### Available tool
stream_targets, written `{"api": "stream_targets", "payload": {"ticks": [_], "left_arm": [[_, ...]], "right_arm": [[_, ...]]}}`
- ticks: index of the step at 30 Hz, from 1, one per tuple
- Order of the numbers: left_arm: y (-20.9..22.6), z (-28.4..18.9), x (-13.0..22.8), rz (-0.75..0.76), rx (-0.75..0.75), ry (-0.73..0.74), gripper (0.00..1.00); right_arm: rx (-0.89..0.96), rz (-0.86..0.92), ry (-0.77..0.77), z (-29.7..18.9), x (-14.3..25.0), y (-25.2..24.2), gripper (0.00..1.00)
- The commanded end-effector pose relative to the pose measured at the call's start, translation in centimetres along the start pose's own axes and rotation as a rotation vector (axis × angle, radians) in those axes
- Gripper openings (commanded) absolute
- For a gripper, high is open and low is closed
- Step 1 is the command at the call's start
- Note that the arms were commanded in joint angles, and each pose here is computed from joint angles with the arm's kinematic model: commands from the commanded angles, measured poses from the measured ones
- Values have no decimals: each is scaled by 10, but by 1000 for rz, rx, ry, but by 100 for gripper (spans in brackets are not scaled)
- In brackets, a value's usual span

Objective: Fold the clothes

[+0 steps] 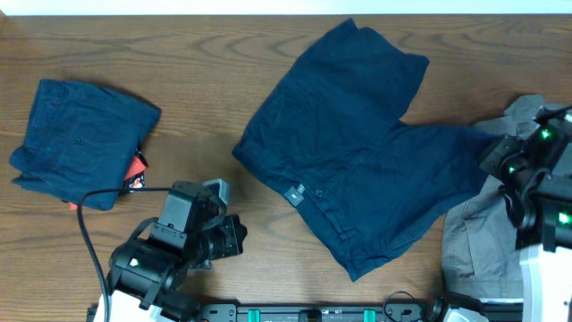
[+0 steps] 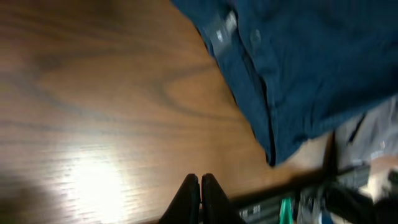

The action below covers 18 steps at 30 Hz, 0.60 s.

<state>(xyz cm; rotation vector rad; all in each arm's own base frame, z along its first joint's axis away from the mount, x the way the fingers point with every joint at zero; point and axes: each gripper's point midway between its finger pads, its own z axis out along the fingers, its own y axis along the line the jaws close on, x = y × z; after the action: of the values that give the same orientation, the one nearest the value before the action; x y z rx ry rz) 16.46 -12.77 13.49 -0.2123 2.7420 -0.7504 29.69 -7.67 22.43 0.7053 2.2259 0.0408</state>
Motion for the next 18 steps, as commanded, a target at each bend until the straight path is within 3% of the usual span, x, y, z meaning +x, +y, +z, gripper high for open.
{"api": "stream_targets", "payload": {"ticks": [1,10,18], "left_arm": [[2,7,-22,-77,-50,-58,7],[18,98,-65,-143,-153,-9,6],[37,183,-80,-154,-136,28,6]], "right_arm": [[50,-20,62,18,7,-9,1],[80,-20,143,35,21,-14,1],[71,-20,149,35,22,-12,1]]}}
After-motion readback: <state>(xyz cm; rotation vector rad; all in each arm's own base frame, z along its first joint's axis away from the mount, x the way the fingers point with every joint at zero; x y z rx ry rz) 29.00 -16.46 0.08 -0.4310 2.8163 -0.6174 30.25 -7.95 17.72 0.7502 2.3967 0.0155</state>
